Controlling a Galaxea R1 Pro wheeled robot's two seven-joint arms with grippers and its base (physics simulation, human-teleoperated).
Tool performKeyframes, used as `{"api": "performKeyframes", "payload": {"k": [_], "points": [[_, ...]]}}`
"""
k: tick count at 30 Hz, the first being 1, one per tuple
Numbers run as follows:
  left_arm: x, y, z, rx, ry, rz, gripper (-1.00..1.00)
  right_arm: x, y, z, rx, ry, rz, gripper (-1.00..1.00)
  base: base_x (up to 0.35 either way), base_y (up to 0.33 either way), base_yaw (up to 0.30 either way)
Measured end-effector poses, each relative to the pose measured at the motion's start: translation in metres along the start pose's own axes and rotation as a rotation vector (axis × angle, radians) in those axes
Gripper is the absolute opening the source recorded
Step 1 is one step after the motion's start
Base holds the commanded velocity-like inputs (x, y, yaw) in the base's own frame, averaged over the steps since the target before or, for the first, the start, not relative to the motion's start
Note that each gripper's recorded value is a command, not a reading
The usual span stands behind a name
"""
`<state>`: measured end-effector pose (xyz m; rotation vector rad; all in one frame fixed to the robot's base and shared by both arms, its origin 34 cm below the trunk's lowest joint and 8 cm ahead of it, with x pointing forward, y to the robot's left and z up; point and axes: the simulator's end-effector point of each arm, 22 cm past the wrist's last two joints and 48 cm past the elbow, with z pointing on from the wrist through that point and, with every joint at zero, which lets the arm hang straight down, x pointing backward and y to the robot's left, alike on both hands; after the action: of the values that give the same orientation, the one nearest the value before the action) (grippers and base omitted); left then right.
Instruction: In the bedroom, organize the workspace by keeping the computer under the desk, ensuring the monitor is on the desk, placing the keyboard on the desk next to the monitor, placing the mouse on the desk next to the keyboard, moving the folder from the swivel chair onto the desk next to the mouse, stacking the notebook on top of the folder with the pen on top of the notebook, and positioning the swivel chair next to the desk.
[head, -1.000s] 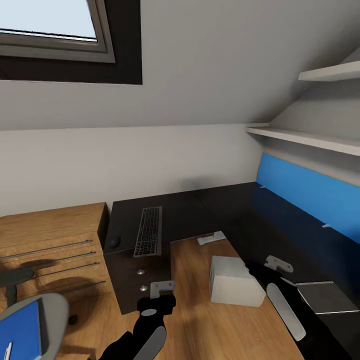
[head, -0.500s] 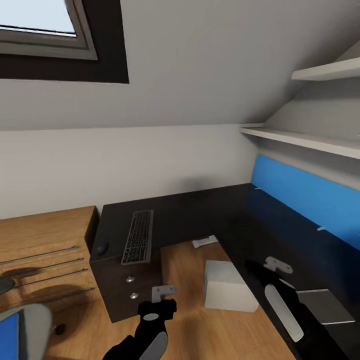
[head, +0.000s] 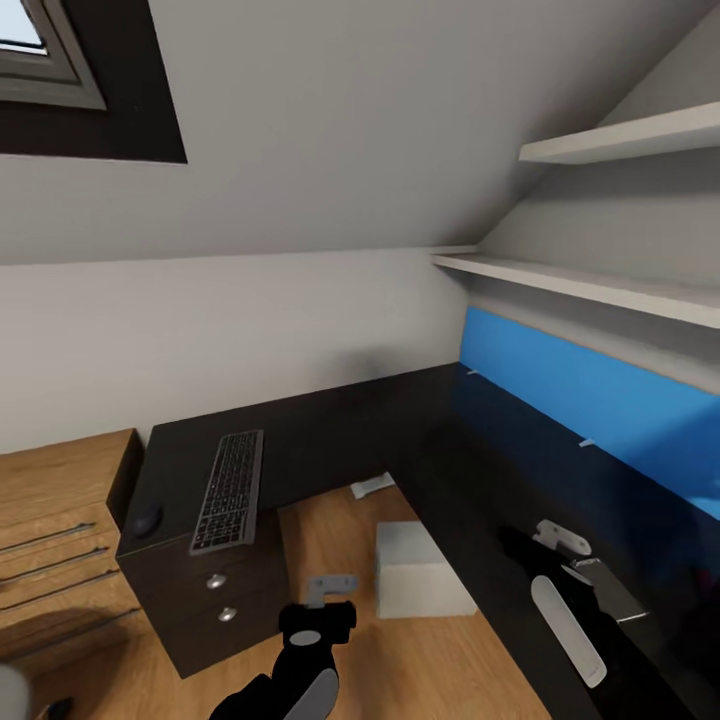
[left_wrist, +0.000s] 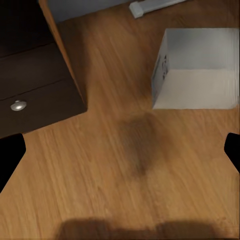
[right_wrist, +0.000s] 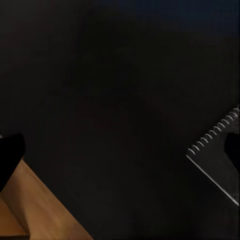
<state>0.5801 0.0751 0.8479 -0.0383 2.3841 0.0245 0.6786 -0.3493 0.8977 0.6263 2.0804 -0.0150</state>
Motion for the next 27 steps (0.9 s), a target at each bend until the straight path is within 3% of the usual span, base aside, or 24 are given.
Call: {"api": "performKeyframes", "payload": {"k": [6,12,15,16,18,21,27], "points": [[-0.001,0.0,0.0,0.002,-0.001,-0.002,1.0,0.006,-0.01,0.004,0.02,0.009,0.001,1.0,0.002,-0.001,-0.275],[-0.008,0.002,-0.003,0.008,-0.019,-0.008,1.0,0.02,-0.036,0.013,0.083,-0.006,-0.008,1.0,0.0,0.0,-0.208],[-0.025,0.004,-0.01,0.023,-0.062,-0.023,1.0,0.017,-0.045,0.015,0.108,-0.05,-0.054,1.0,0.0,0.0,-0.049],[-0.039,0.005,-0.026,0.056,-0.109,-0.047,1.0,0.005,-0.052,0.015,0.131,-0.139,-0.121,1.0,0.0,0.0,-0.015],[-0.04,0.003,-0.035,0.077,-0.12,-0.061,1.0,0.001,-0.057,0.016,0.143,-0.181,-0.158,1.0,0.0,0.0,-0.009],[-0.036,-0.002,-0.046,0.102,-0.125,-0.066,1.0,0.014,-0.065,0.021,0.13,-0.184,-0.209,1.0,0.0,0.0,-0.002],[-0.03,-0.01,-0.05,0.118,-0.122,-0.049,1.0,0.037,-0.073,0.028,0.11,-0.132,-0.232,1.0,0.144,0.0,0.0]]}}
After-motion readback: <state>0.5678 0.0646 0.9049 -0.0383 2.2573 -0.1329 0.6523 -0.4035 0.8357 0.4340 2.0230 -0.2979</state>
